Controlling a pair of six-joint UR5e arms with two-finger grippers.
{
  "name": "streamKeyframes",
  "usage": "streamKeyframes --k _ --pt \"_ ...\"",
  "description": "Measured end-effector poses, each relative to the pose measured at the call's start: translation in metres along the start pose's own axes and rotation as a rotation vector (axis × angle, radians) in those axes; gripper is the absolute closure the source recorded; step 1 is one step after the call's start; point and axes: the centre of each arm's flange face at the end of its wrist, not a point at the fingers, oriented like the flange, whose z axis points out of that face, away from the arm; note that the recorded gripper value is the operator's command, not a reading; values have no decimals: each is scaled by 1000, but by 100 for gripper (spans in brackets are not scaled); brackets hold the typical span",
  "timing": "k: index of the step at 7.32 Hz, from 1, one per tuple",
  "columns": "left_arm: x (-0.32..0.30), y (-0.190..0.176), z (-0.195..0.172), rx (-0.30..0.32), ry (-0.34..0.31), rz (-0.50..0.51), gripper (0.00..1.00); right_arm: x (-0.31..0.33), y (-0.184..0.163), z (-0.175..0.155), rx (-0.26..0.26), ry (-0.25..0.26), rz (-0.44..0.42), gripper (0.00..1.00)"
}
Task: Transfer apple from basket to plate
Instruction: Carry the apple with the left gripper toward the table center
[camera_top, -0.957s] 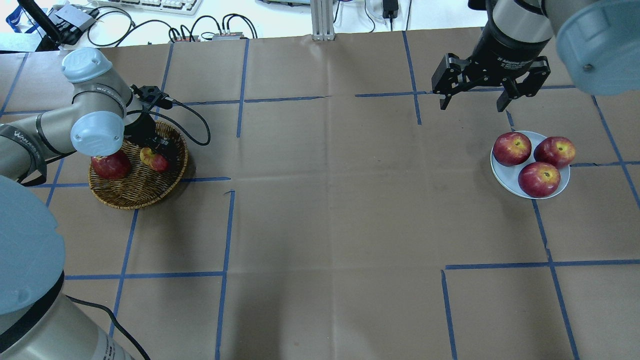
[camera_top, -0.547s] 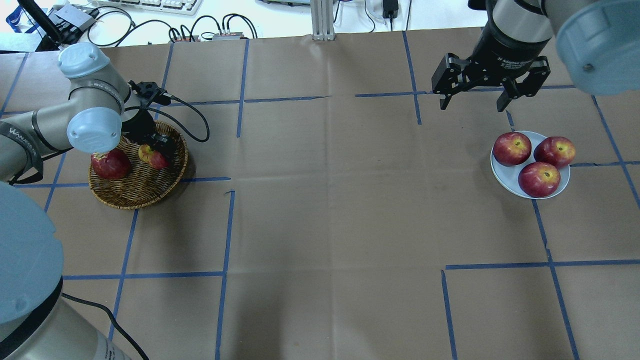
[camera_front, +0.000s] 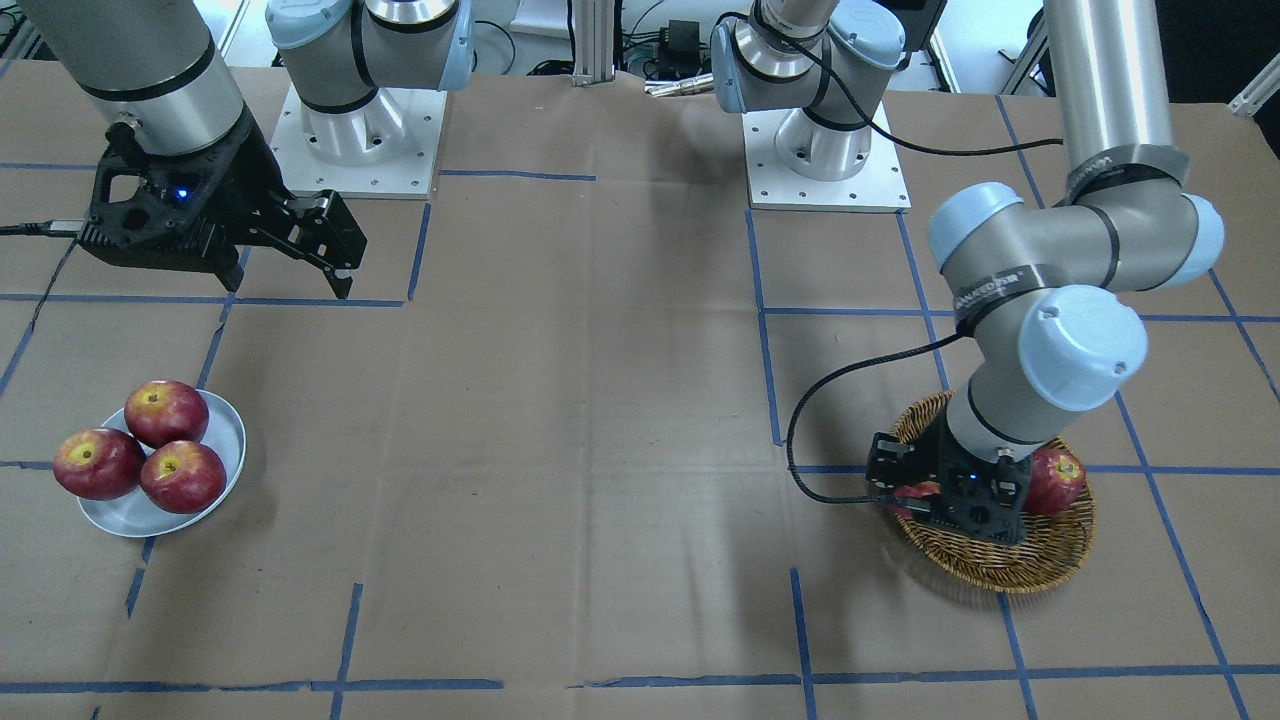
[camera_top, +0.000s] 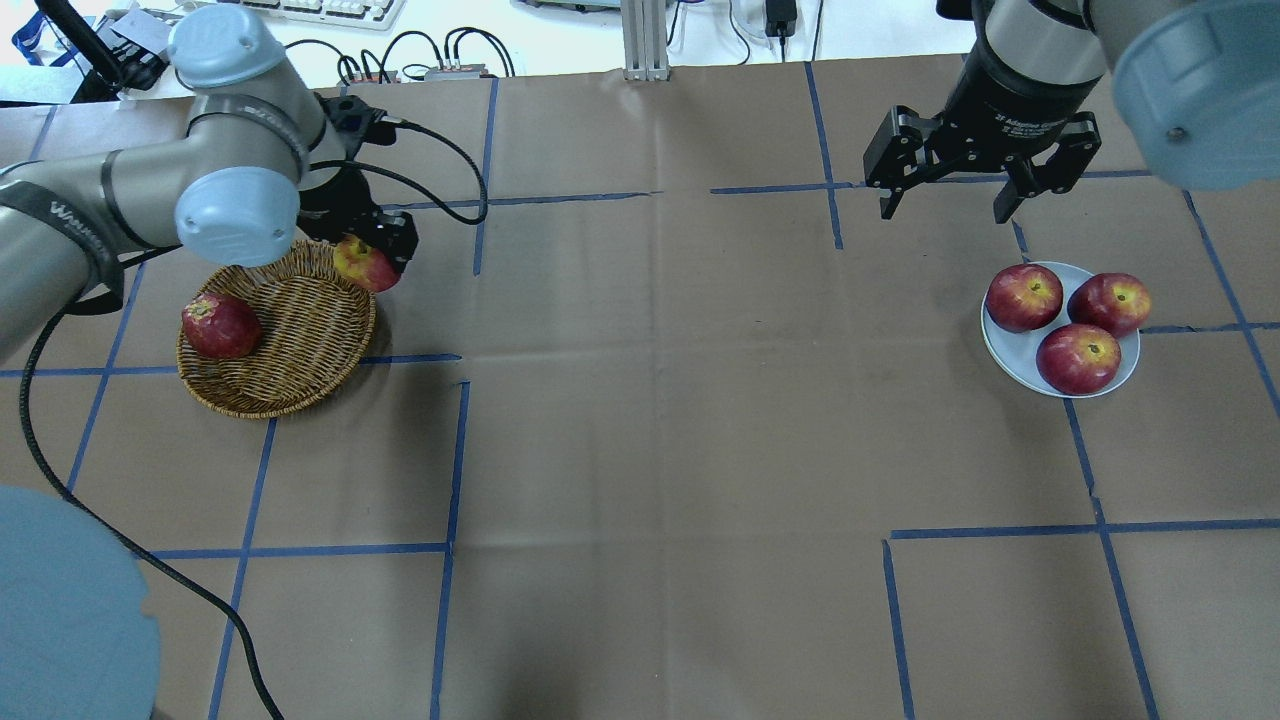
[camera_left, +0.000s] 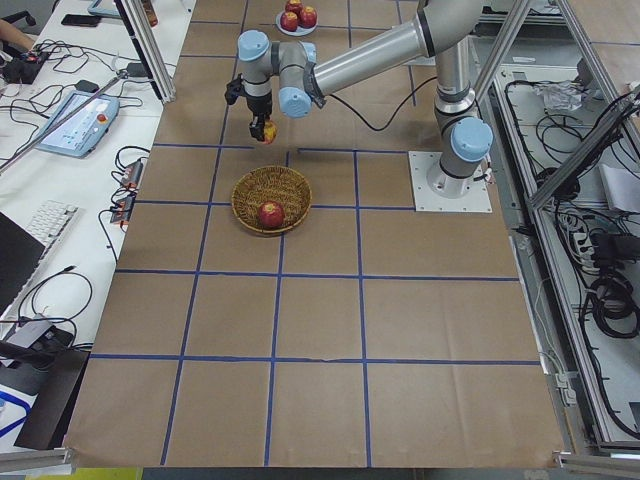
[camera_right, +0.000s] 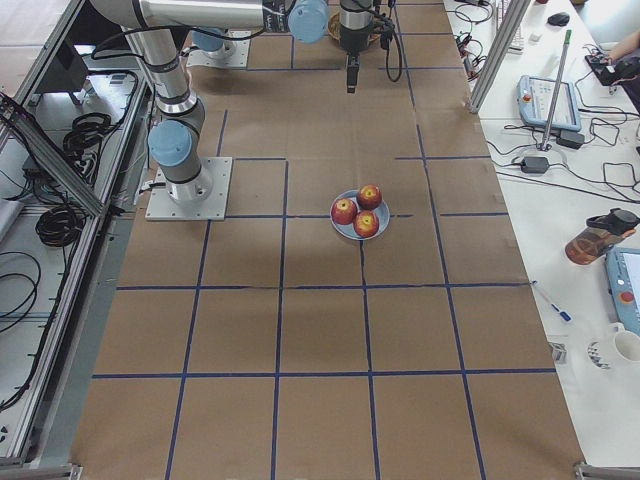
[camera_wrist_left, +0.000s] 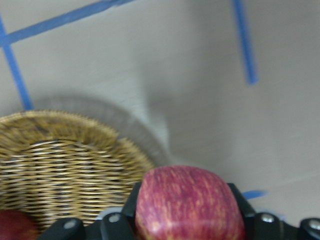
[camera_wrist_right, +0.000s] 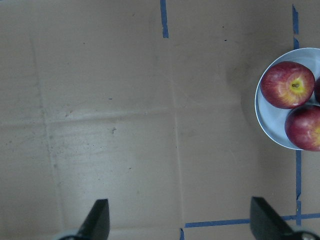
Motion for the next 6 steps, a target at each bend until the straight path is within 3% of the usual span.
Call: streamKeyframes --k 3,6 --pt "148 -2 22 15 8 -100 46 0 0 0 -1 1 -1 0" --pt "242 -11 55 11 16 -107 46 0 0 1 -1 0 1 0"
